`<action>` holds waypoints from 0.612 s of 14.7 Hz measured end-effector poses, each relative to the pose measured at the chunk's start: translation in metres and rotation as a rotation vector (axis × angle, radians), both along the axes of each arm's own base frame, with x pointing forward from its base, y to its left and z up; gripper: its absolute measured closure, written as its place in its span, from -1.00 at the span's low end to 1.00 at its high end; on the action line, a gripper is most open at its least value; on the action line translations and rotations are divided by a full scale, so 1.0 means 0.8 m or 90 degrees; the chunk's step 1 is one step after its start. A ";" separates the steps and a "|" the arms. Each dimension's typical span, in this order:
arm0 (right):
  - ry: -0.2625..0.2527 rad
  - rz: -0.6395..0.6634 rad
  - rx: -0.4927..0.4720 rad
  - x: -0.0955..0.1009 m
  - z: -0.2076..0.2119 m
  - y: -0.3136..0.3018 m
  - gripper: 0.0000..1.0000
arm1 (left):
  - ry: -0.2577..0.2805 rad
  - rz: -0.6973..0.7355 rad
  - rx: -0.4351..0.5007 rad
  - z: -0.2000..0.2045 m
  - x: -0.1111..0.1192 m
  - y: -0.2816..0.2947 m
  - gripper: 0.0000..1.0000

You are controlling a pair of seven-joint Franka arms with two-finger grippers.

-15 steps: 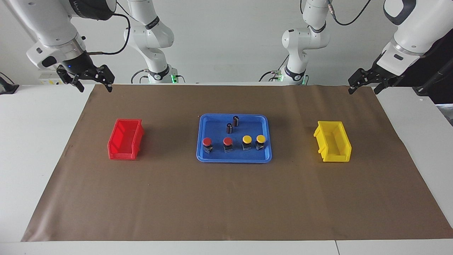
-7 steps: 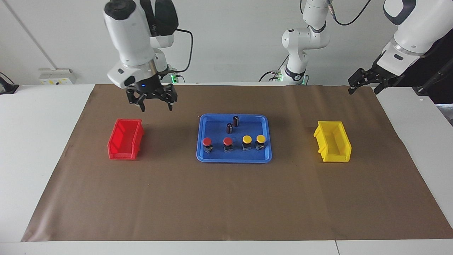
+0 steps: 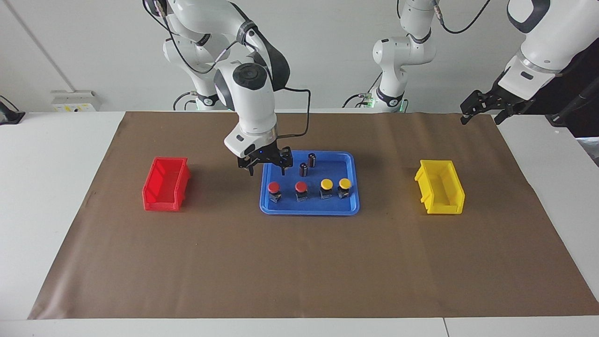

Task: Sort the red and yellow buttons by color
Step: 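Reach into the blue tray and grasp a red button with the right gripper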

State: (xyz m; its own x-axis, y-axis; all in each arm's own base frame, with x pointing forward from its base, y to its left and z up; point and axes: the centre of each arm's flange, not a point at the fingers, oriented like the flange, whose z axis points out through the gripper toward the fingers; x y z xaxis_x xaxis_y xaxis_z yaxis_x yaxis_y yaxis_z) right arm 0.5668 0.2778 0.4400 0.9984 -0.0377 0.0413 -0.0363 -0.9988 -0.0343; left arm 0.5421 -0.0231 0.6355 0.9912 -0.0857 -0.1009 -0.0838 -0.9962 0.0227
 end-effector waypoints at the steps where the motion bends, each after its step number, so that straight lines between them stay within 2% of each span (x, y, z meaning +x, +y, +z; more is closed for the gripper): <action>1: -0.004 0.001 0.003 -0.002 -0.010 0.001 -1.00 | 0.000 0.000 0.000 0.000 0.000 0.000 -1.00; 5: -0.001 0.012 0.009 -0.006 -0.058 0.010 -0.91 | 0.002 0.000 0.000 0.000 0.000 0.000 -1.00; 6: -0.002 0.016 0.006 -0.005 -0.066 0.010 -0.90 | 0.012 0.000 0.000 -0.002 -0.003 0.000 -1.00; 8: 0.003 0.018 0.003 -0.003 -0.079 0.011 -0.67 | 0.033 -0.001 0.001 -0.004 -0.010 0.000 -1.00; 9: 0.004 0.022 0.000 -0.002 -0.084 0.011 -0.67 | 0.035 -0.001 0.001 -0.004 -0.012 0.000 -1.00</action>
State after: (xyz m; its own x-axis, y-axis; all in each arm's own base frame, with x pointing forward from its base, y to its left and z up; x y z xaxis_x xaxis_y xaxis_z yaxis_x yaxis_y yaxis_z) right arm 0.5650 0.2868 0.3725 0.9994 -0.0036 0.0351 -0.0024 -0.9994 -0.0335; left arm 0.5322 -0.0228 0.6321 0.9840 -0.0864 -0.1559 -0.0835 -0.9962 0.0252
